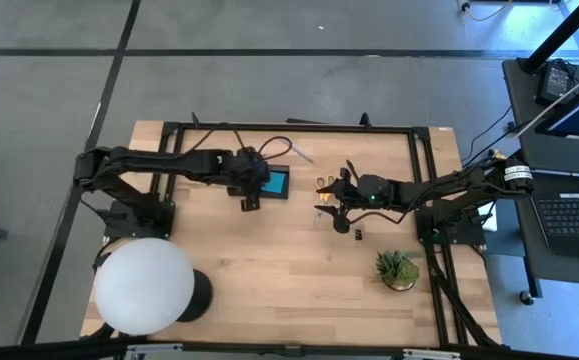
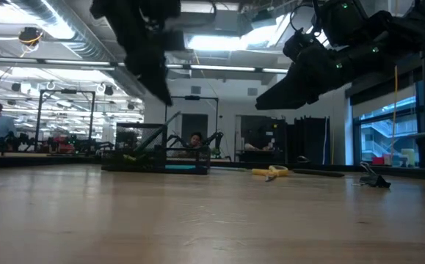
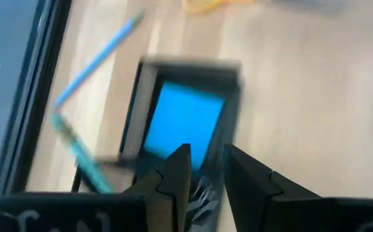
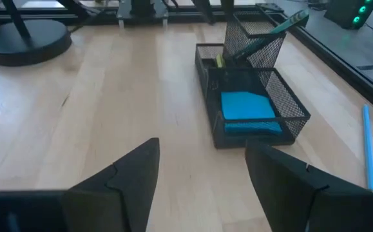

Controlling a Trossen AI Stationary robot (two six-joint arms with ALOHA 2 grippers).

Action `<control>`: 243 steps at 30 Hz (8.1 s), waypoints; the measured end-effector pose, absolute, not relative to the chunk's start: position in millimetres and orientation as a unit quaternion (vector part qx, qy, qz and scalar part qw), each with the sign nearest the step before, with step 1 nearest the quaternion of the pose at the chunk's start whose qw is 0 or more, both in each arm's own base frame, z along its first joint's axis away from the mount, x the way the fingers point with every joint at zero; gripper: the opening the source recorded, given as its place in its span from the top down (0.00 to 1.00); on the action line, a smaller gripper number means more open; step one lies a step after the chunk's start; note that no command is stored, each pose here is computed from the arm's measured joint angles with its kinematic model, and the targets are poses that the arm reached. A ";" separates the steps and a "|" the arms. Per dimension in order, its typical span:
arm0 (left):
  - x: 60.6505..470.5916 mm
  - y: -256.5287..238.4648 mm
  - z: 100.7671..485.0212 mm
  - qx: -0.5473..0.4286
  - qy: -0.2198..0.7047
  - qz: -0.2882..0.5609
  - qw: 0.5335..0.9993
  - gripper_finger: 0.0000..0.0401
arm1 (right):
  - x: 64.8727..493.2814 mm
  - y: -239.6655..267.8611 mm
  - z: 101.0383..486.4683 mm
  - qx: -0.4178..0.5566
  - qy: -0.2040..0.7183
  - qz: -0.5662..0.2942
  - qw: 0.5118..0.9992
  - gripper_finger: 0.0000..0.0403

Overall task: Pick and place office supplies into organizer
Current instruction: Put the black binder clip into the black desk organizer

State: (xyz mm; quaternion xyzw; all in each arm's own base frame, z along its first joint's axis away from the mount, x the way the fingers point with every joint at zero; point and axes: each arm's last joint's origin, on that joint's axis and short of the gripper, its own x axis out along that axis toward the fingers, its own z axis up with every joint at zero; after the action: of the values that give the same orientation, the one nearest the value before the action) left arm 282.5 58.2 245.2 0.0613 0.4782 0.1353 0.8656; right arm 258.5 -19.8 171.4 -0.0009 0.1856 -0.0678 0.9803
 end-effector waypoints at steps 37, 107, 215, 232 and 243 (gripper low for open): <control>277.5 17.8 190.7 0.068 0.199 0.034 0.977 0.79 | 242.2 46.7 202.5 0.317 0.542 -0.295 0.720 0.42; 276.4 17.7 188.1 0.067 0.214 0.032 0.974 0.79 | 258.9 50.2 147.1 0.235 0.603 -0.348 0.678 0.95; 275.2 17.5 185.3 0.062 0.229 0.032 0.971 0.79 | 255.3 75.3 157.8 0.271 0.591 -0.401 0.645 0.57; 275.2 17.5 185.3 0.063 0.229 0.032 0.971 0.79 | 259.2 77.9 140.6 0.265 0.618 -0.400 0.623 0.65; 275.2 17.6 185.3 0.063 0.229 0.032 0.971 0.79 | 259.1 77.2 140.7 0.256 0.622 -0.395 0.626 0.82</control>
State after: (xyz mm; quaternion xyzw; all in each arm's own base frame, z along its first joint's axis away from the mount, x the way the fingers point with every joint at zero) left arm 275.2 17.6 185.3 0.0626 0.2287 0.0321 0.9710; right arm 259.1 77.2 140.7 0.2563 0.6221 -0.3946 0.6258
